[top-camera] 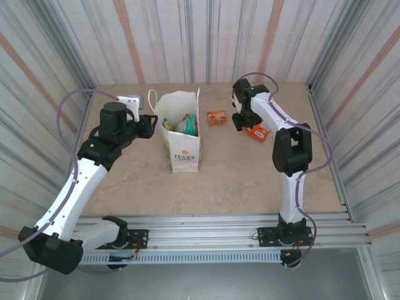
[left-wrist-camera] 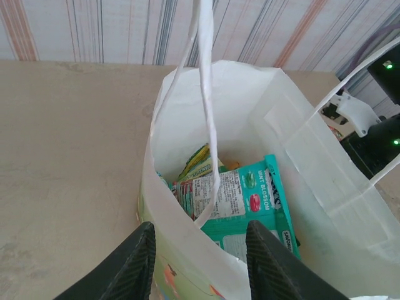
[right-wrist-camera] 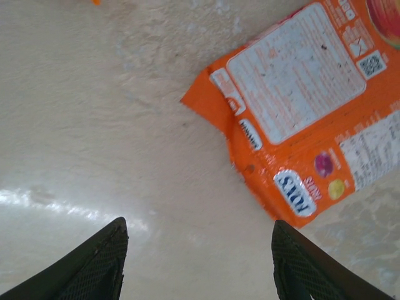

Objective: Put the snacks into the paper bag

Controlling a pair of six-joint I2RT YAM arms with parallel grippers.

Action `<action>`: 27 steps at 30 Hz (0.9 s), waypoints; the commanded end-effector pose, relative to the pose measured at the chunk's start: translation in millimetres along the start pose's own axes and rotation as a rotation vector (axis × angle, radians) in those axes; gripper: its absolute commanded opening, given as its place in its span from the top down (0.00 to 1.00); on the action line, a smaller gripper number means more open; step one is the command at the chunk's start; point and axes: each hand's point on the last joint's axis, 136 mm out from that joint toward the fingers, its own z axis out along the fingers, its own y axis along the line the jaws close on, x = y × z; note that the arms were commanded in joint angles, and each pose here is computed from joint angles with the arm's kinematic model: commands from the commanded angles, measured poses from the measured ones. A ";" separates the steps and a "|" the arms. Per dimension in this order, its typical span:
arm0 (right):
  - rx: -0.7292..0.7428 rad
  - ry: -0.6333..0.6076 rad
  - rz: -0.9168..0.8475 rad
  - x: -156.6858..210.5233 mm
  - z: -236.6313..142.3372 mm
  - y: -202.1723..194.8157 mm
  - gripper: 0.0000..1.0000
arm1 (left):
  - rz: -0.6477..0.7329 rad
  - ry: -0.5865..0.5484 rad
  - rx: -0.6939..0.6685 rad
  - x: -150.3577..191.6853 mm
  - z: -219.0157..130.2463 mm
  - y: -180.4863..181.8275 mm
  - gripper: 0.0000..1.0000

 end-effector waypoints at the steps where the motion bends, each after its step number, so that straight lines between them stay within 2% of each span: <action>1: 0.040 0.040 -0.066 0.7 9.7 -16.7 0.38 | 0.016 -0.009 -0.027 -4.8 -9.0 4.2 0.57; 11: 0.015 0.071 -0.114 -5.2 49.7 -10.4 0.38 | 0.001 0.032 -0.030 1.0 -2.6 5.2 0.58; 20: 0.042 0.022 -0.158 -20.9 67.3 -14.7 0.41 | -0.006 0.073 -0.013 6.0 4.2 1.2 0.59; 23: 0.052 0.015 -0.164 -24.4 72.4 -18.0 0.44 | -0.004 0.074 -0.014 6.6 4.5 0.1 0.59; 27: 0.009 0.026 -0.162 -22.9 81.9 -13.9 0.55 | -0.002 0.080 -0.019 8.6 5.2 0.6 0.59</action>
